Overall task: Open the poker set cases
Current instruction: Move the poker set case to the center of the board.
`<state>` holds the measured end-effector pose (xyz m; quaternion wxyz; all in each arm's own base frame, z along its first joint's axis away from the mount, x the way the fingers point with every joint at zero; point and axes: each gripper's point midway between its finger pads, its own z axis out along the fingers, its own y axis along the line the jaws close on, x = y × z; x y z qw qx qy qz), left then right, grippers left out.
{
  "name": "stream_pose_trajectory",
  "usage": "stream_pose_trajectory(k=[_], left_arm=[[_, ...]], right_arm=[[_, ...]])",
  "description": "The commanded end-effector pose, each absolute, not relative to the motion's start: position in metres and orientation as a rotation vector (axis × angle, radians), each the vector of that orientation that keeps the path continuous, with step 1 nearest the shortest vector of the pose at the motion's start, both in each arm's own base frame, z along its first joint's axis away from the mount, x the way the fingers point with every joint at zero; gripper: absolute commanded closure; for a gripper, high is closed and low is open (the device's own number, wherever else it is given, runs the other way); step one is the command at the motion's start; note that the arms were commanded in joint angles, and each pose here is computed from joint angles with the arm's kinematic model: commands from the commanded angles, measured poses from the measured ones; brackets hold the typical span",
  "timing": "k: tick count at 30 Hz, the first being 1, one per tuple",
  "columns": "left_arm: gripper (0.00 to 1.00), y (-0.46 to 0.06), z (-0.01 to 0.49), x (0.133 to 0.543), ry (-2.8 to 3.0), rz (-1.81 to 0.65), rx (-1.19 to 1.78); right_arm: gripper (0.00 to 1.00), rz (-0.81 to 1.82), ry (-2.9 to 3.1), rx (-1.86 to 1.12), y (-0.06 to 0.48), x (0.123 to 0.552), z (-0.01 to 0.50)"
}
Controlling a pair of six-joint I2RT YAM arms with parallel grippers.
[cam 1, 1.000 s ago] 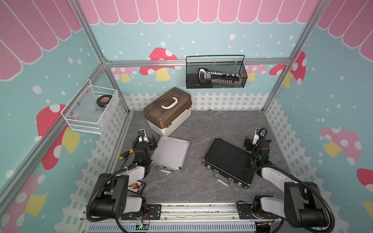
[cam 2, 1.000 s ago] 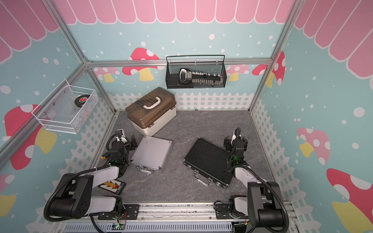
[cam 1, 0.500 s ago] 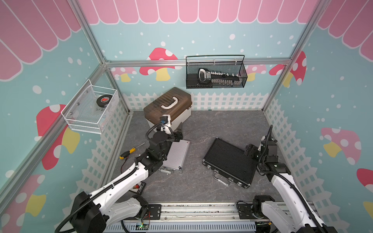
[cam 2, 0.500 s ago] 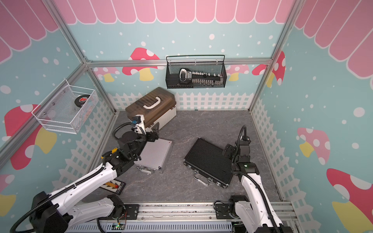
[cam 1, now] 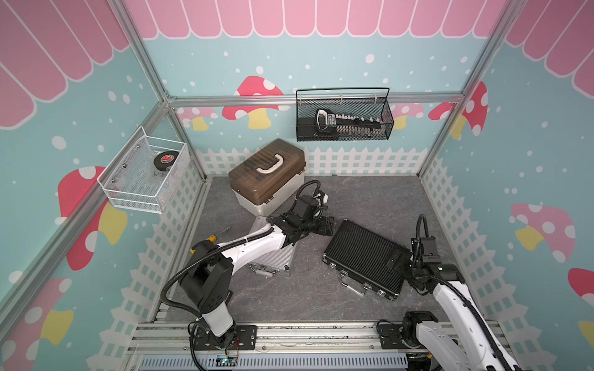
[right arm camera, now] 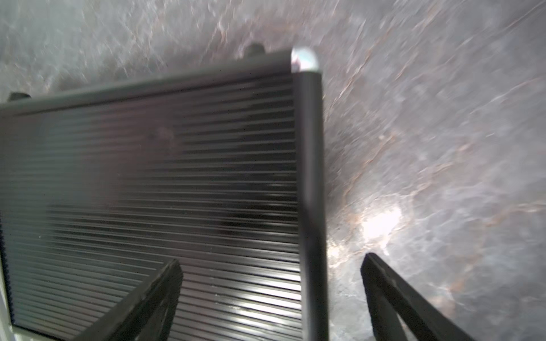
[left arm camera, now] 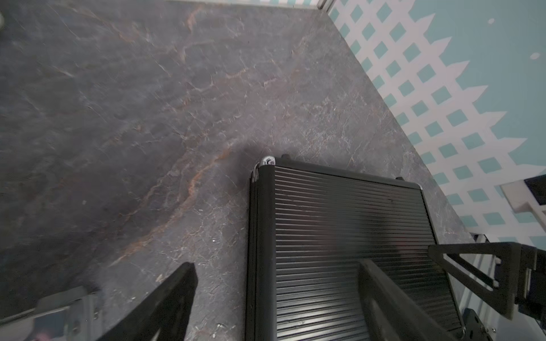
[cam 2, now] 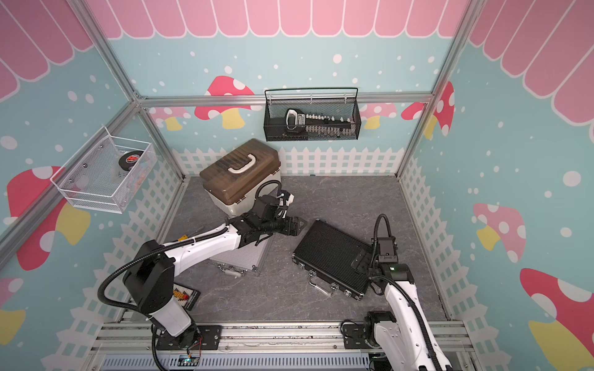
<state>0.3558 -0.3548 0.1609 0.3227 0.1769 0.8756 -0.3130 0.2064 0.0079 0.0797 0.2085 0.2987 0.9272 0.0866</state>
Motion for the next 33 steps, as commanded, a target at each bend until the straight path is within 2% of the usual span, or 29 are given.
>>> stream_pose_trajectory(k=[1, 9, 14, 20, 27, 29, 32, 33], left_arm=[[0.14, -0.370, 0.151, 0.343, 2.391, -0.961, 0.452], [0.14, -0.374, 0.118, 0.343, 2.493, -0.991, 0.403], [0.14, -0.365, 0.107, 0.356, 2.522, -0.981, 0.326], [0.14, -0.348, 0.110, 0.376, 2.509, -0.951, 0.241], [0.13, -0.338, 0.130, 0.388, 2.450, -0.910, 0.205], [0.13, -0.335, 0.141, 0.390, 2.420, -0.896, 0.204], [0.12, -0.326, 0.154, 0.391, 2.382, -0.849, 0.189], [0.12, -0.322, 0.158, 0.391, 2.370, -0.830, 0.186]], right_arm=[[0.11, 0.429, 2.595, 0.743, 0.033, 0.224, 0.076], [0.19, 0.590, 2.555, 0.533, 0.056, 0.278, 0.094], [0.20, 0.640, 2.509, 0.513, 0.061, 0.323, 0.099], [0.20, 0.700, 2.432, 0.526, 0.066, 0.387, 0.101], [0.20, 0.696, 2.489, 0.487, 0.068, 0.436, 0.079], [0.16, 0.627, 2.493, 0.477, 0.059, 0.443, 0.083], [0.03, 0.484, 2.467, 0.477, 0.038, 0.444, 0.104], [0.01, 0.426, 2.467, 0.486, 0.030, 0.440, 0.110]])
